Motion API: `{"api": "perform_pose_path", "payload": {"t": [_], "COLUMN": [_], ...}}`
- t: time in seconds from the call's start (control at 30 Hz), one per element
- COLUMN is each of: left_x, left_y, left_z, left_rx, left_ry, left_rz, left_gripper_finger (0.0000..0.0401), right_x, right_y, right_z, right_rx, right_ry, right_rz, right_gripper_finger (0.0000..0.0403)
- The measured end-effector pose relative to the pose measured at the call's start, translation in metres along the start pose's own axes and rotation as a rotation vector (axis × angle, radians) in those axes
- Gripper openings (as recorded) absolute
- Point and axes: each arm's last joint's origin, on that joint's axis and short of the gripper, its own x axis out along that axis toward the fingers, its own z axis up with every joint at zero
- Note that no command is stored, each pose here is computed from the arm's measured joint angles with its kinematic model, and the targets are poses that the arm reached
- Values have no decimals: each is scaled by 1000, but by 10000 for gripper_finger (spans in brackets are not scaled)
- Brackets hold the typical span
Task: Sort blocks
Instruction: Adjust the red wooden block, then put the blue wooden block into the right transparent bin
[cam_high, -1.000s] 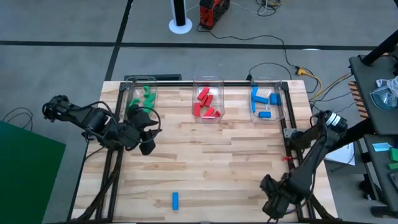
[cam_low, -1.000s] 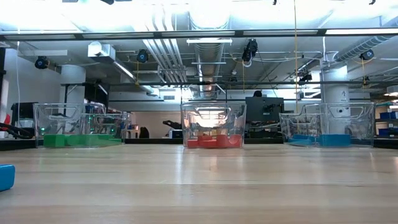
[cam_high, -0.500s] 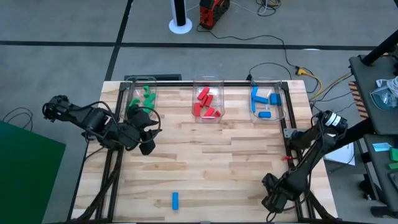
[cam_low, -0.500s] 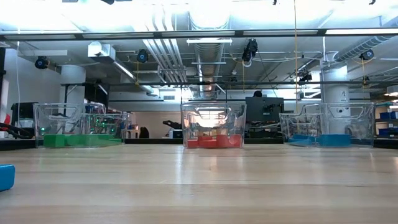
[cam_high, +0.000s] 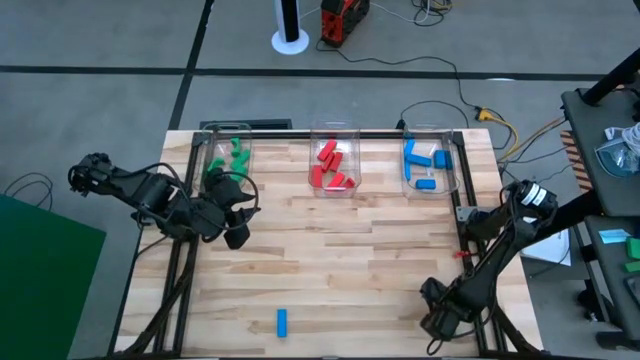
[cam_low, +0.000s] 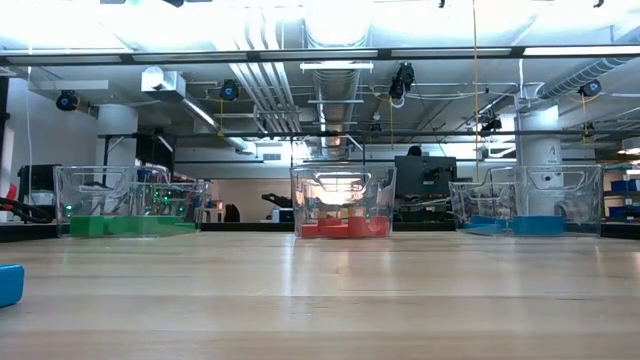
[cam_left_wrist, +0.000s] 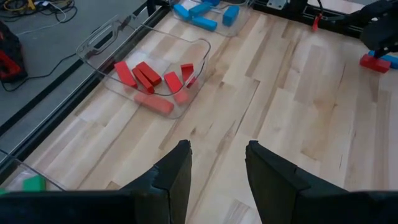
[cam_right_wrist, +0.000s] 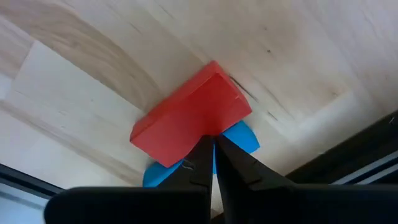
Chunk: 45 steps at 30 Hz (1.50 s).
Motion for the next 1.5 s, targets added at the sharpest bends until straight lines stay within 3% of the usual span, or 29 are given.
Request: {"api": "perform_pose_path", "payload": {"t": [0.5,0.6,0.8,1.03,1.23,1.5], "left_x": [0,0,0,0,0,0], "left_y": [0,0,0,0,0,0], "left_z": [0,0,0,0,0,0], "left_rx": [2,0,1,3,3,3], "left_ry": [-15,-15,-14,-13,-13,-13], "left_rz": [22,22,22,22,22,22], "left_gripper_finger": [130,130,130,130,130,130], "right_x": [-9,-16,-31,-22,-19,-12], "right_y": [7,6,6,-7,-8,-13], "right_z": [19,16,-1,-26,-28,-24], "right_rx": [121,238,317,349,333,309], "right_ry": [-127,-47,31,18,-37,-62], "right_rz": [47,31,83,42,63,42], "right_gripper_finger": [9,9,20,111,204,261]}}
